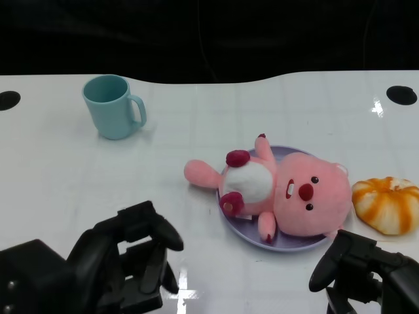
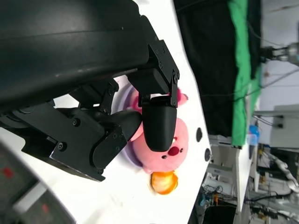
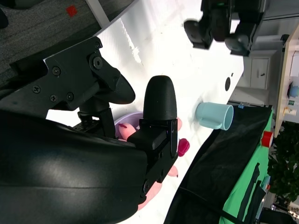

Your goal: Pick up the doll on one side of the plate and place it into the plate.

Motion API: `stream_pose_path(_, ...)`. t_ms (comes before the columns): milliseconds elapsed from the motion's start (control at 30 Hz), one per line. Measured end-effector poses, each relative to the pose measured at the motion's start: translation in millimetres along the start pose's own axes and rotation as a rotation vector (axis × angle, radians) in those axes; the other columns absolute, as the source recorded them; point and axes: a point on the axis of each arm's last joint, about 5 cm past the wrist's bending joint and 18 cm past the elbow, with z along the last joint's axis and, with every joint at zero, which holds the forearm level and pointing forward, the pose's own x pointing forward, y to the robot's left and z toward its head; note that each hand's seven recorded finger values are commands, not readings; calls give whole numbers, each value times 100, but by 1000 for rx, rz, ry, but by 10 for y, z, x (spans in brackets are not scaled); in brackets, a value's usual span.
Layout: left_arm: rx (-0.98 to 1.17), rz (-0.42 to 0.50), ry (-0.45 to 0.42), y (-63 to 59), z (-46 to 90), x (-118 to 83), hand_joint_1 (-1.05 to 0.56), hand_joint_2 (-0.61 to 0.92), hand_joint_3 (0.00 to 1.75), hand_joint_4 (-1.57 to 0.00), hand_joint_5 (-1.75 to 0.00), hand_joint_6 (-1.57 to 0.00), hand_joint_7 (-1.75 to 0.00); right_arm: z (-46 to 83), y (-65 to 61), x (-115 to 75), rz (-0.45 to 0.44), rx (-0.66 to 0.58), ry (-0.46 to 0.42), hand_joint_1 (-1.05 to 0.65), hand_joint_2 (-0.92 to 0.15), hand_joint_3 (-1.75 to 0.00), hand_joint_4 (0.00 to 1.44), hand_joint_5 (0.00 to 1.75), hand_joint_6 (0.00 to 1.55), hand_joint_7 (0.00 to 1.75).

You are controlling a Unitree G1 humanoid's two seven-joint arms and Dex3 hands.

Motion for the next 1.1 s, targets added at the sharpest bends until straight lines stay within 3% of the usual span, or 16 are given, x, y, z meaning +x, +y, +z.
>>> stream_pose_path(267,-113,-37,70,0,36,-138,-15,42,141,-89,-175,-74,-170,-1,-21,8,-5,-2,-2,-8,-65,-110,58,174,50,152)
stream_pose_path(433,-182,-102,96,79,-84,-71,-13,40,143,-89,-175,-75,-169,-26,-35,14,-1,-2,9,-8,-65,-109,59,175,51,151)
stream_pose_path(667,-225,-93,123,189,-191,52,-9,42,146,-88,-175,-70,-174,-40,-46,22,3,-6,8,-6,-64,-109,59,175,52,151)
stream_pose_path(1100,-243,-109,111,208,-246,95,-8,47,144,-87,-175,-69,-175,-62,-71,8,-9,1,2,-4,-65,-108,60,175,51,151)
